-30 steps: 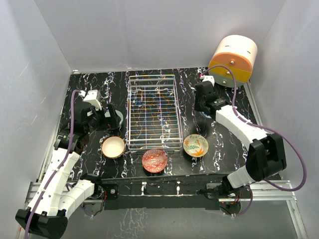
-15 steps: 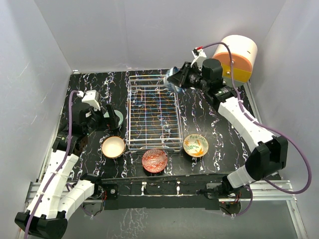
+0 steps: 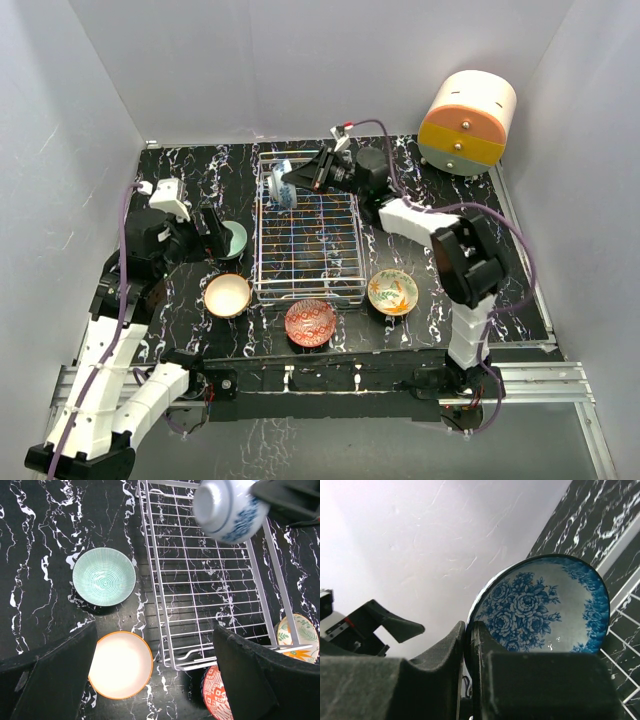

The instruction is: Load the bowls into the dish rack

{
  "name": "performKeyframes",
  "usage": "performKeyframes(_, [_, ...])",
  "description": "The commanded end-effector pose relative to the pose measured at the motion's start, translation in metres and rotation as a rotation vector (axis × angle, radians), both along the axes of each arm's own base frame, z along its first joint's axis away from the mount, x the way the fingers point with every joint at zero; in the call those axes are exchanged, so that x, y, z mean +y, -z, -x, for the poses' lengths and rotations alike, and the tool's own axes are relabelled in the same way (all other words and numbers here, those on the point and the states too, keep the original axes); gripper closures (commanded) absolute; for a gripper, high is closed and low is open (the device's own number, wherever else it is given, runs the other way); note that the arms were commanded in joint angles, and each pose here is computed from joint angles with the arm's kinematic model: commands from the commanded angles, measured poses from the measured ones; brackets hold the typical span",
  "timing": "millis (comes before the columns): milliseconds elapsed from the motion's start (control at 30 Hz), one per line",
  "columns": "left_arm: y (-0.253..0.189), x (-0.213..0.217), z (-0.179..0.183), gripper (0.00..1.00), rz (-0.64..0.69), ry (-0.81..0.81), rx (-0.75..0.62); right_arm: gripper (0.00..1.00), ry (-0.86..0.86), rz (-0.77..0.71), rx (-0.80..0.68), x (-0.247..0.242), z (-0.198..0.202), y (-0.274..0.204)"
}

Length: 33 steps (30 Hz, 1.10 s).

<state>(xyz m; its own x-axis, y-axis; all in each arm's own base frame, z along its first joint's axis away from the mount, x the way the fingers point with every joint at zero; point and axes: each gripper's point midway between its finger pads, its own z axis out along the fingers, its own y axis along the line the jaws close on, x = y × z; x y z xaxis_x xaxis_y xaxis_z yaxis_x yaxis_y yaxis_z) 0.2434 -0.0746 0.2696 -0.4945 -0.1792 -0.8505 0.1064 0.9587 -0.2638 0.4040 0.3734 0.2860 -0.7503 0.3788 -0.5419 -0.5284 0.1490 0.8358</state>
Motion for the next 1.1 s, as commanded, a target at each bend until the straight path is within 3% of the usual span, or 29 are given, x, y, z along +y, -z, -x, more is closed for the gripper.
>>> performKeyframes(0, [-0.018, 0.005, 0.008, 0.03, -0.002, -0.013, -0.034, 0.92, -0.064, -0.21, -0.102, 0.01, 0.01, -0.043])
performKeyframes(700, [-0.022, 0.009, 0.015, 0.03, -0.007, -0.027, -0.044, 0.92, -0.029, -0.217, 0.154, 0.038, -0.01, 0.067])
performKeyframes(1067, [-0.021, 0.012, 0.018, 0.03, -0.013, -0.034, -0.041, 0.92, 0.117, -0.061, 0.257, 0.03, -0.023, 0.105])
